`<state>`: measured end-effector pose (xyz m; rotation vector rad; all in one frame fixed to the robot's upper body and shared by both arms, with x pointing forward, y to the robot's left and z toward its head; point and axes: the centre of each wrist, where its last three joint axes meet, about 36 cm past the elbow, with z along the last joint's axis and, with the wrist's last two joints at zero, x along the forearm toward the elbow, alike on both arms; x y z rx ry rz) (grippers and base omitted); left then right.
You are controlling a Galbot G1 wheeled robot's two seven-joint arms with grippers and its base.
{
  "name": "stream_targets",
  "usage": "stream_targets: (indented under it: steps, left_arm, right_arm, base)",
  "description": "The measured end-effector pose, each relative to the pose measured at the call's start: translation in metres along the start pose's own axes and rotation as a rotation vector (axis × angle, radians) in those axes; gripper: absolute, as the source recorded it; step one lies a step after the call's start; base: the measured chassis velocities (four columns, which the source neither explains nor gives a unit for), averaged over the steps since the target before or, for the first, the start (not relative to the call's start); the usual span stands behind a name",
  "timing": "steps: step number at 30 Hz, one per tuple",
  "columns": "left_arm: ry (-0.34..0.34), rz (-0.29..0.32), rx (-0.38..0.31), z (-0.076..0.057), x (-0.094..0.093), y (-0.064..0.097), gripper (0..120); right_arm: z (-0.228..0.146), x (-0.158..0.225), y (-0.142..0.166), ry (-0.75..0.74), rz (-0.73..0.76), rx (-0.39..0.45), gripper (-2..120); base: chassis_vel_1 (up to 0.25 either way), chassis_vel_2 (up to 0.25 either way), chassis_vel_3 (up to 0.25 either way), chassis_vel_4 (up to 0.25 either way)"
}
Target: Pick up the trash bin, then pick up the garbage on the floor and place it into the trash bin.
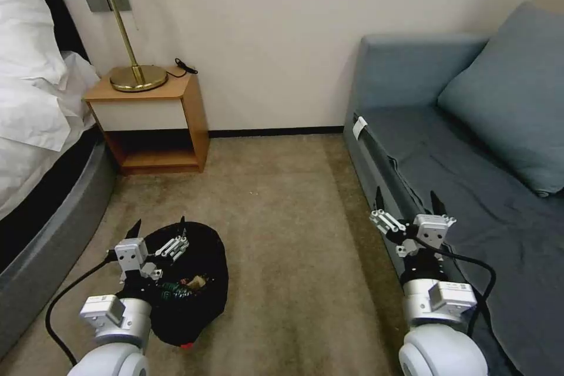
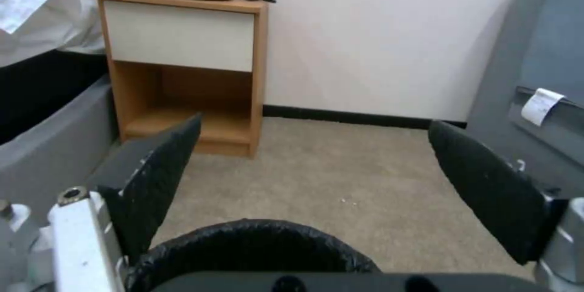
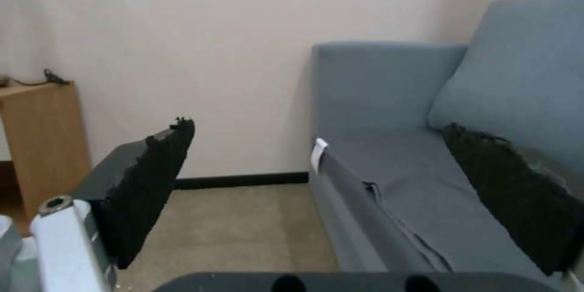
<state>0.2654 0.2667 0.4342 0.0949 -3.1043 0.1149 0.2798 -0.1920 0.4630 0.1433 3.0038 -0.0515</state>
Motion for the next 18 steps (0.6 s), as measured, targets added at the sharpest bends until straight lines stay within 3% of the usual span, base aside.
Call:
stream_targets:
  steps: [18]
  left_arm:
    - [0.0, -0.001, 0.001, 0.0009, 0.0, 0.0, 100]
  right_arm:
    - [0.0032, -0.0003, 0.0033, 0.013, -0.009, 0.0, 100]
  base:
    - [0.0, 0.0, 0.0, 0.0]
